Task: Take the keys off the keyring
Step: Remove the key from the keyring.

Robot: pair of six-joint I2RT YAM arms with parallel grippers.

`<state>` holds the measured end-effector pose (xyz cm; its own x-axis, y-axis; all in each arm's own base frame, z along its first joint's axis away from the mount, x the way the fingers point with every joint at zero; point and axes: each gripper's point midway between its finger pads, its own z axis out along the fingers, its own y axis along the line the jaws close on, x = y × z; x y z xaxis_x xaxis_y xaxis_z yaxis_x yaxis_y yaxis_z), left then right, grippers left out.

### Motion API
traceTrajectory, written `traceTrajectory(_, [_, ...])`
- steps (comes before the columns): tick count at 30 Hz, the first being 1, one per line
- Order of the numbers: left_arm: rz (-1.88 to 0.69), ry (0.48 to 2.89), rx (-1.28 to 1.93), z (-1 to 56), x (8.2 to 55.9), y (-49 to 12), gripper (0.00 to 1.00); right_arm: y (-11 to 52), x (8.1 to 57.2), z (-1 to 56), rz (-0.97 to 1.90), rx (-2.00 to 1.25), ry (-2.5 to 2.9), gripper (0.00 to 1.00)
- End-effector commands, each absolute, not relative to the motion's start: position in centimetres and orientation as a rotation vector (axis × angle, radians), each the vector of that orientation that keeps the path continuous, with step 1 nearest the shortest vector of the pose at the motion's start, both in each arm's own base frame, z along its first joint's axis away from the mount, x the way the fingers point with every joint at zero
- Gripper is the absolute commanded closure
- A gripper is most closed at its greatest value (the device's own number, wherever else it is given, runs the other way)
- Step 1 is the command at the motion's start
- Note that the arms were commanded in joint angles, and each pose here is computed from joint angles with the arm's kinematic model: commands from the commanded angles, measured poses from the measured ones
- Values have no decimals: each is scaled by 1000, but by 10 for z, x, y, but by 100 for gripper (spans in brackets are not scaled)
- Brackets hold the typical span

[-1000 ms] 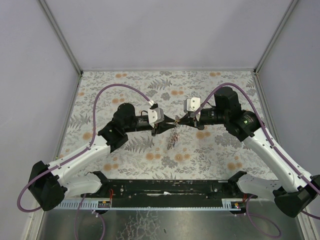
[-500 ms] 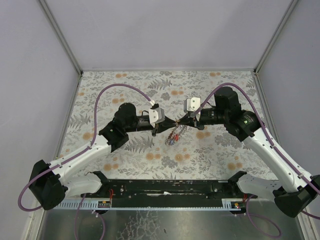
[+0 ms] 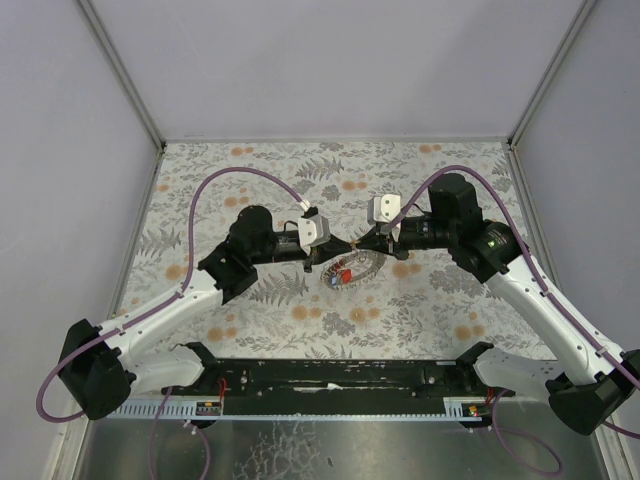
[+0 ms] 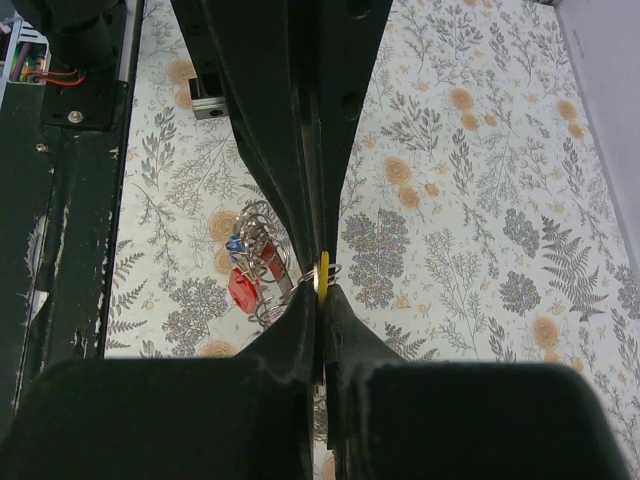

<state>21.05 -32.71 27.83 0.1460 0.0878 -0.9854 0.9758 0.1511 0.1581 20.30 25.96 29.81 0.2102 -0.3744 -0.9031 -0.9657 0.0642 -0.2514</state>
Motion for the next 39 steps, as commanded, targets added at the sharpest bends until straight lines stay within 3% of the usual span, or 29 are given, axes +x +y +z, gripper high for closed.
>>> traceTrajectory(1, [-952,1206,1192,291,211,-326,100,262,205,328,723,-1454,1235,100])
traceTrajectory(11, [-924,1255,890,306,228,-307,100,257,211,324,695,-1409,1295,100])
traceTrajectory(39, [-1231,1216,292,315,219,-294,100,259,209,278,798,-1365,1468,100])
